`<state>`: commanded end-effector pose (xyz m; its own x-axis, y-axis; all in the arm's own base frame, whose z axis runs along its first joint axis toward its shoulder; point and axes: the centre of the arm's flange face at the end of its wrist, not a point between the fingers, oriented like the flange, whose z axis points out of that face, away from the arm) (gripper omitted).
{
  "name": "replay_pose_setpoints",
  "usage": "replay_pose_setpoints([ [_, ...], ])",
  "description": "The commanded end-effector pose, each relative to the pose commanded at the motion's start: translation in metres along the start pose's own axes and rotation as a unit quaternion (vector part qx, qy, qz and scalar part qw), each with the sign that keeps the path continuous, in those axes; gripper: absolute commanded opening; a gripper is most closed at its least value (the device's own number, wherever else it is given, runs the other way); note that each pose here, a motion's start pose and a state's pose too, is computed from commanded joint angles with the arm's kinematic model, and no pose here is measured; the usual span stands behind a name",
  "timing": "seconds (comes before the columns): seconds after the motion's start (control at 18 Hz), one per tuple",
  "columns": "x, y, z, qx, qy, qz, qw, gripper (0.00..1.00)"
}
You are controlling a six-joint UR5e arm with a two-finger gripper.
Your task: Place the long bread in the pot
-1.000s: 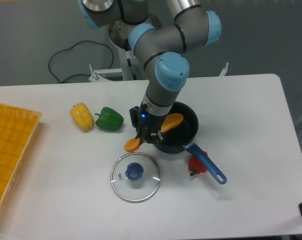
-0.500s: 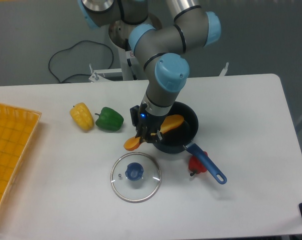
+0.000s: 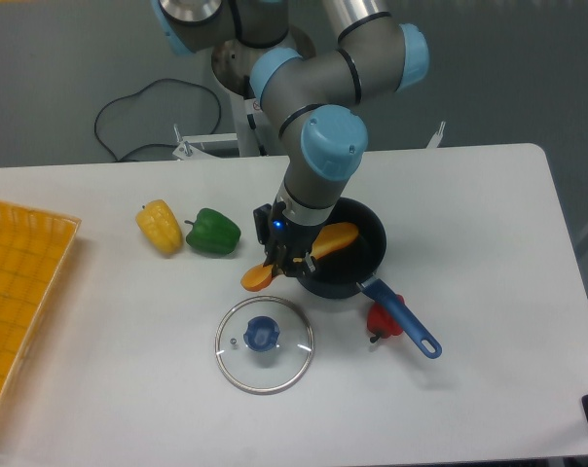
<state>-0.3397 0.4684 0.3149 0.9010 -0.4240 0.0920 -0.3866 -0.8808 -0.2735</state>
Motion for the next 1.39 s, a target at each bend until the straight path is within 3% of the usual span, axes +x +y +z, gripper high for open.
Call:
replay_pose_setpoints([
  [0.44,0.0,0.006,0.001,-0.016,0.008,0.022,0.9996,0.3],
  [1.11,0.001,0.009,0.004,-0.023,0.011,0.033,0.9991,0.3],
  [1.39,-0.002,0.015,0.001,-0.022,0.009,0.03,0.9993,0.43],
])
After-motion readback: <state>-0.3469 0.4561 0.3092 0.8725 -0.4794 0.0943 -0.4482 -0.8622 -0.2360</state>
